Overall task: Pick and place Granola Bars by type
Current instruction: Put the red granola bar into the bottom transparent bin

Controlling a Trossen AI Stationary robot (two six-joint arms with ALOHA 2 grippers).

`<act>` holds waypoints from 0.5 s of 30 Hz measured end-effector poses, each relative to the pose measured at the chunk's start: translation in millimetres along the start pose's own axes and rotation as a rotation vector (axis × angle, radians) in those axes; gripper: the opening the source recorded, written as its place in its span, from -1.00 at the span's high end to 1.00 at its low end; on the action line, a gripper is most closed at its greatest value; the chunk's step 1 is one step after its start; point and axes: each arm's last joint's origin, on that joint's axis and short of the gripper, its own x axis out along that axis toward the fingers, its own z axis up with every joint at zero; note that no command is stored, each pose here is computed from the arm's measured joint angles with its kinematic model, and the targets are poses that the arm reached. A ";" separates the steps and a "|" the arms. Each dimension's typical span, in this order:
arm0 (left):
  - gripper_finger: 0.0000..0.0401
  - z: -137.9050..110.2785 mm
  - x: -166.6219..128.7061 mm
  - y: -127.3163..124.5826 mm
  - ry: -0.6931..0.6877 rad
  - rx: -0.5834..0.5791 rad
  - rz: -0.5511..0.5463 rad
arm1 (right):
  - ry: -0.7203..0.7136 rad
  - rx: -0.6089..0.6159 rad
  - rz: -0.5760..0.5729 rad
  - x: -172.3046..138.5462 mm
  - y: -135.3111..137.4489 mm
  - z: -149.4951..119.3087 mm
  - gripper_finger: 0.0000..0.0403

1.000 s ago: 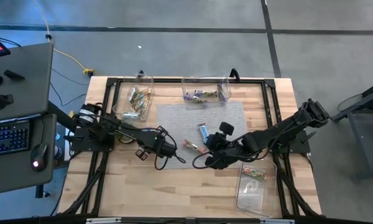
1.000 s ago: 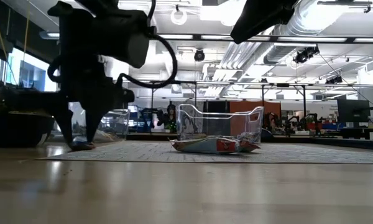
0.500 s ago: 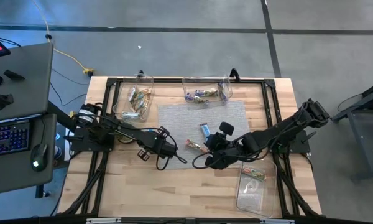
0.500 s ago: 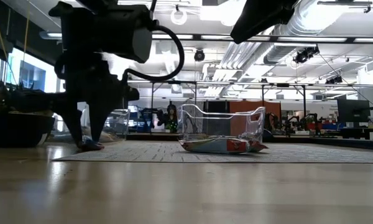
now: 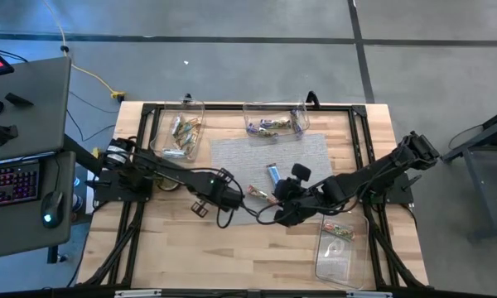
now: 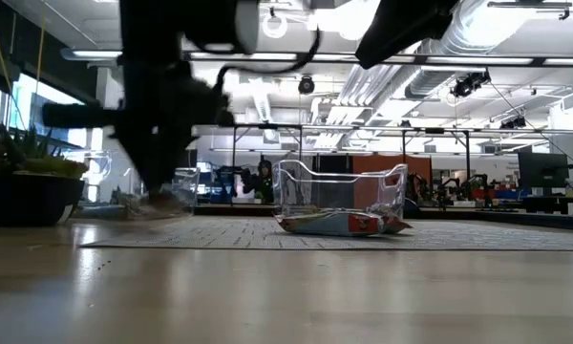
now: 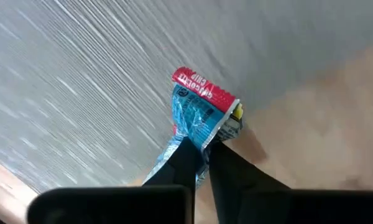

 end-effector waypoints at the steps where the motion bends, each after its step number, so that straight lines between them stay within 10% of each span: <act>1: 0.93 3.8 -5.1 3.0 -0.031 -0.016 0.001 | 0.015 0.001 0.024 0.0 0.7 -0.5 0.46; 10: 0.99 27.6 -43.9 23.5 -0.254 -0.074 0.035 | 0.142 0.119 0.185 0.1 6.2 -4.3 0.46; 15: 1.00 35.7 -63.0 29.8 -0.362 -0.104 -0.004 | 0.177 -0.058 0.249 1.4 6.7 -6.3 0.46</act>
